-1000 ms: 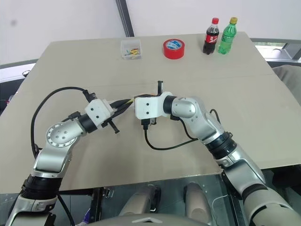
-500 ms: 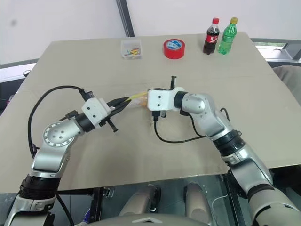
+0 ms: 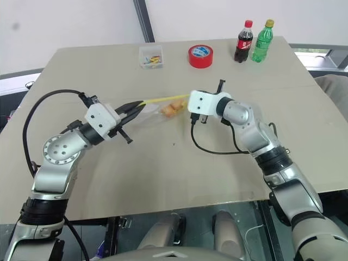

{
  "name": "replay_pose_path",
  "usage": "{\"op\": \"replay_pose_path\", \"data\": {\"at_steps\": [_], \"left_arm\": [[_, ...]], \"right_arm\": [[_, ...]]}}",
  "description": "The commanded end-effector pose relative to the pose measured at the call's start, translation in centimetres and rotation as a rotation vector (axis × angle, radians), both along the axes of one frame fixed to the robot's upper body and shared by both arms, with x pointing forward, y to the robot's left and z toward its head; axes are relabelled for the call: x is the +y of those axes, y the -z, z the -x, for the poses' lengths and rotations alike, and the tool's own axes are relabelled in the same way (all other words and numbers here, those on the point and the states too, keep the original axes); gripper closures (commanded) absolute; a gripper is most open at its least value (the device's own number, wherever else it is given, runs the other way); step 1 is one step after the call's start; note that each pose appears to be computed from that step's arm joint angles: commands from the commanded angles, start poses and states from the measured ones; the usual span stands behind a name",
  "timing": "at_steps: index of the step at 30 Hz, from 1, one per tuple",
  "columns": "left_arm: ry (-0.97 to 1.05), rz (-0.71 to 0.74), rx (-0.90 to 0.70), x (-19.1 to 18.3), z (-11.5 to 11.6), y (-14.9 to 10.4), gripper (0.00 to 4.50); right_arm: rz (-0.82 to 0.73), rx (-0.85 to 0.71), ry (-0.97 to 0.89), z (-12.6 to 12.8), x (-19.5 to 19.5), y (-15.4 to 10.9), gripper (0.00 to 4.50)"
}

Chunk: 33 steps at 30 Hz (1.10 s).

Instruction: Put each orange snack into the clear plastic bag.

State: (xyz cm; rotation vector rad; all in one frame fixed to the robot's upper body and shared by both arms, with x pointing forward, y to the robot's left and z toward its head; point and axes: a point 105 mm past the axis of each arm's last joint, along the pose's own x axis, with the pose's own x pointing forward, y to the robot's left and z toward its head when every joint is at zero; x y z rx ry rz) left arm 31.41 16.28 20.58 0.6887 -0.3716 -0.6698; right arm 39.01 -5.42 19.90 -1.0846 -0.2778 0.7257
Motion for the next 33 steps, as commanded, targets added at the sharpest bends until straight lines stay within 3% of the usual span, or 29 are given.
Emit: {"op": "replay_pose_path", "data": {"at_steps": [1,15,22,27,29,33], "left_arm": [[-0.033,0.014,-0.079,1.4,0.0,-2.2,4.50],[-0.050,0.045,-0.061,1.5,-1.4,-2.6,4.50],[-0.055,0.096,-0.089,0.6,-5.4,-6.0,4.50],[-0.022,0.085,-0.120,0.1,-6.3,-7.4,4.50],[0.005,0.062,-0.110,-0.3,-5.9,-6.5,4.50],[0.073,-0.045,-0.023,-1.3,-4.0,-1.8,4.50]], "right_arm": [[-0.023,-0.047,0.105,-1.2,-2.8,-1.6,4.48],[-0.040,-0.071,0.191,-2.5,-5.1,-2.1,4.48],[-0.055,-0.204,0.290,-4.9,-7.7,-6.9,4.48],[-0.058,-0.283,0.326,-4.7,-9.8,-9.6,4.48],[-0.061,-0.272,0.322,-3.9,-10.4,-9.5,4.48],[-0.035,-0.130,0.261,-0.7,-10.1,-5.4,4.48]]}}
